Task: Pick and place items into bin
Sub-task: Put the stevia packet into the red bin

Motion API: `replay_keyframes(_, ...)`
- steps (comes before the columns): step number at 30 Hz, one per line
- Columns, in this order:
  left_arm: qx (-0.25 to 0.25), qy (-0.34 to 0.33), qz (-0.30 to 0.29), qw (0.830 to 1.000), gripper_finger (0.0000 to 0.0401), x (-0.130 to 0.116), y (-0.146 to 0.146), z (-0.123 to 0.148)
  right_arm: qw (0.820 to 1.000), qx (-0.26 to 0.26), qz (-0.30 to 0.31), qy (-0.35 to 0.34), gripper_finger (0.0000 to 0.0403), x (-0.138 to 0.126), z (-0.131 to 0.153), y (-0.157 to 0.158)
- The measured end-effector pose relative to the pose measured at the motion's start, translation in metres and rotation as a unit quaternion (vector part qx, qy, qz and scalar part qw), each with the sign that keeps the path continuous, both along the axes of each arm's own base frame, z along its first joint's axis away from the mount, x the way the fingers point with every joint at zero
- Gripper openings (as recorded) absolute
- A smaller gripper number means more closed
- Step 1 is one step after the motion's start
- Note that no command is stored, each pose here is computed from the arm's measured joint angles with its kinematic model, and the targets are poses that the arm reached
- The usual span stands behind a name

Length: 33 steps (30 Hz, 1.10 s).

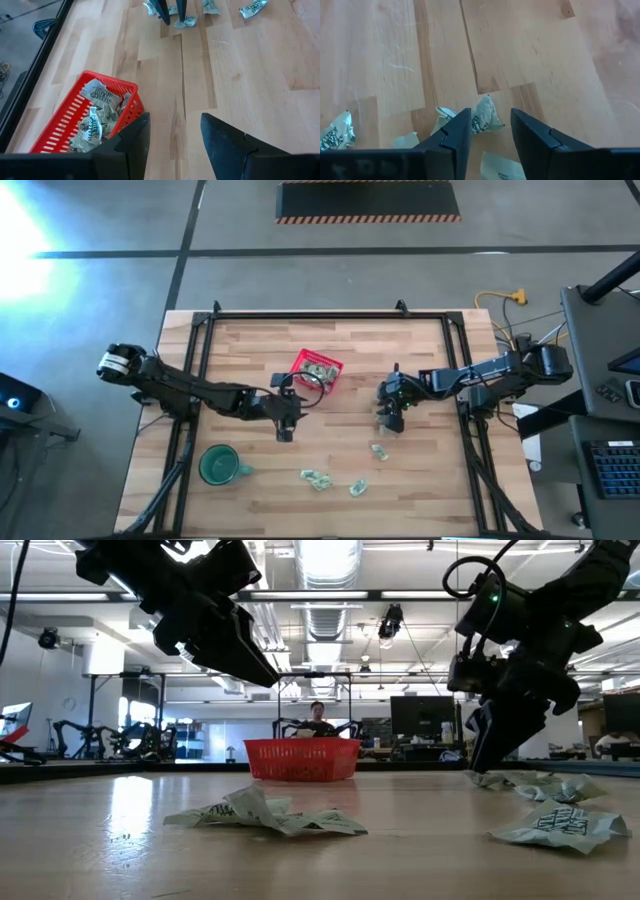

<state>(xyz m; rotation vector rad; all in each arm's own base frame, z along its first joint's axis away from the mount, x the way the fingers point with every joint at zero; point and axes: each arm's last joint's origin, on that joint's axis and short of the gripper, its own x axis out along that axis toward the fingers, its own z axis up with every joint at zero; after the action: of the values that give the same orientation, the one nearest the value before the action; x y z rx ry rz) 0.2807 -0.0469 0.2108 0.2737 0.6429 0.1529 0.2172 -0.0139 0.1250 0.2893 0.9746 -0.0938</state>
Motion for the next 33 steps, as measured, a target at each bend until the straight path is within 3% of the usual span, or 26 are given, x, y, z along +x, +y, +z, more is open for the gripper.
replay_keyframes(20, 0.0, 0.0, 0.0, 1.0, 0.016, -0.0001, 0.0, -0.0001, 1.0, -0.003, 0.01, -0.011, 0.0056, 0.0006, -0.0001, 0.0002)
replay_keyframes(33, 0.0, 0.001, 0.0, 1.0, 0.016, -0.0001, -0.0001, -0.0002, 1.0, 0.004, 0.009, -0.014, 0.0052, -0.0011, -0.0024, 0.0007)
